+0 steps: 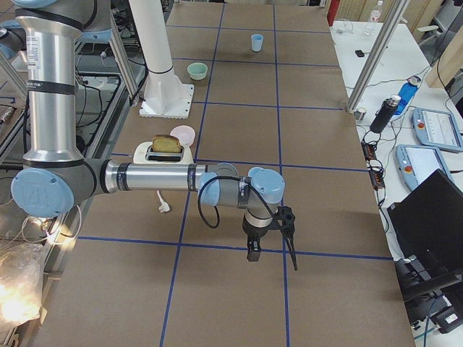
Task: Stack blue cups with both arms
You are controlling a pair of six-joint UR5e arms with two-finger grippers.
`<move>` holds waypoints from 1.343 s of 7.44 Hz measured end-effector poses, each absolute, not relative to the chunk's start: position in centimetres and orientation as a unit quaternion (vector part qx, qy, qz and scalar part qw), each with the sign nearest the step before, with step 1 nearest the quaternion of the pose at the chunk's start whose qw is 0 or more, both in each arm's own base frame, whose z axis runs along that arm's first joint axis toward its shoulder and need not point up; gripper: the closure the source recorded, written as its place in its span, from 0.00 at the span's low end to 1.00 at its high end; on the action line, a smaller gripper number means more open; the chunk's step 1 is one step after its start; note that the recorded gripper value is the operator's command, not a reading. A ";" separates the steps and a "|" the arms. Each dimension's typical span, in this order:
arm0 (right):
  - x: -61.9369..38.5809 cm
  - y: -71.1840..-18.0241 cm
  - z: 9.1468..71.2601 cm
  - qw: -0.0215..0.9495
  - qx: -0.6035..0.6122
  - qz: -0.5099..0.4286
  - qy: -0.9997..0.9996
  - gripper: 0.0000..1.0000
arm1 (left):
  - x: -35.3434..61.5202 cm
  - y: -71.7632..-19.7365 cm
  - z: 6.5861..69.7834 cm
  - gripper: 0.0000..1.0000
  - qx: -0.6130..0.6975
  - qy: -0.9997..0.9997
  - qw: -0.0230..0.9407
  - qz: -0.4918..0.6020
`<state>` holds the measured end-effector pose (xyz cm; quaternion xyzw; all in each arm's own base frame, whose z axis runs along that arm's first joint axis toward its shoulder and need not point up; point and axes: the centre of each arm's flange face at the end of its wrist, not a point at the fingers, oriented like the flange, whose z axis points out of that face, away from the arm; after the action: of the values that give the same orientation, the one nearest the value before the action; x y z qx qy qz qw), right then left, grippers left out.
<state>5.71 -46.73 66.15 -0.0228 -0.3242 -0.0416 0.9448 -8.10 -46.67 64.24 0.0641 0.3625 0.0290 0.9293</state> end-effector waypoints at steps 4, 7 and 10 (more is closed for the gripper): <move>5.7 -46.7 66.1 0.945 -0.022 -0.042 -0.324 0.00 | -8.1 -46.8 63.9 0.02 0.071 0.362 0.929 0.033; 5.7 -47.7 64.5 0.944 0.020 -0.057 -0.323 0.00 | -8.2 -47.7 62.6 0.02 0.097 0.359 0.928 0.040; 5.7 -49.2 62.1 0.935 0.131 -0.089 -0.316 0.00 | -8.3 -48.8 60.5 0.02 0.187 0.350 0.915 0.074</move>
<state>5.68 -49.15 62.14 0.1315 -0.3160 -0.0889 0.9354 -8.27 -48.81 60.52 0.1867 0.3497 0.0737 0.9151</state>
